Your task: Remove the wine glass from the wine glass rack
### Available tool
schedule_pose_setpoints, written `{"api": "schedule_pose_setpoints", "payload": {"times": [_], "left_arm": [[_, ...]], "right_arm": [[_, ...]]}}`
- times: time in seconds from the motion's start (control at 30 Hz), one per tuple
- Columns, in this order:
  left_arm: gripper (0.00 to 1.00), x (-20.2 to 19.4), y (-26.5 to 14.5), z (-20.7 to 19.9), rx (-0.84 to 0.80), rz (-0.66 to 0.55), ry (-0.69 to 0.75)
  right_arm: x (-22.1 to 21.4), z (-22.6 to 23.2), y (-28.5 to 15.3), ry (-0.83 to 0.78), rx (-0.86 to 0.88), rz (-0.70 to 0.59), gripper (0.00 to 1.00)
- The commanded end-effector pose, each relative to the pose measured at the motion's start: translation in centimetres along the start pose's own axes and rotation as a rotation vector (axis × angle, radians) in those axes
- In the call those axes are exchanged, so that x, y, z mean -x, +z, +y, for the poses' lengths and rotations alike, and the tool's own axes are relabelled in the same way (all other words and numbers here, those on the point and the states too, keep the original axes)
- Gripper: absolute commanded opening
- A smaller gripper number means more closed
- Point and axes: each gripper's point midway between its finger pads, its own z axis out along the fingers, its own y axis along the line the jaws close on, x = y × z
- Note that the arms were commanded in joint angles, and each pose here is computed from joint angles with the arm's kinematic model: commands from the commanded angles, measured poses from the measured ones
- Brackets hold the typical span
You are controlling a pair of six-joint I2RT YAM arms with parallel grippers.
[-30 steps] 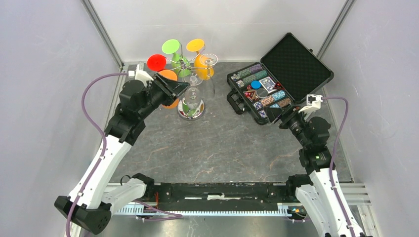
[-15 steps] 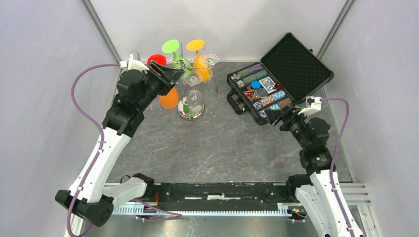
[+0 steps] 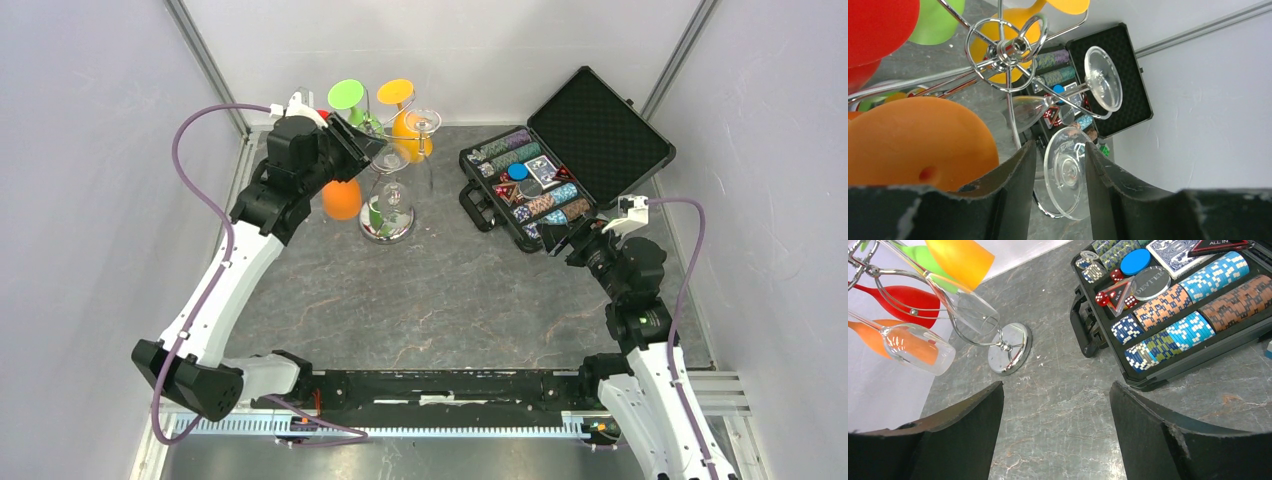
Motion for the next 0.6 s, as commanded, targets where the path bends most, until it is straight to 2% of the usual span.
{"api": "schedule_pose_setpoints", "payload": {"times": [0.0,0.2,0.57], "left_arm": [[0.45,0.5,-0.8,-1.2,-0.034,0.005,0.057],[0.36,-0.3,-1.6,-2.8,-0.114,0.055,0.001],[0.34,-1.5,-2.5,-3.9,-0.178,0.124,-0.081]], "right_arm": [[1.6,0.7,-0.1,-0.032,0.009,-0.042,0.83],[1.3,0.6,0.0,-0.028,0.011,-0.032,0.83],[1.4,1.5,-0.2,-0.010,0.049,-0.035,0.82]]}}
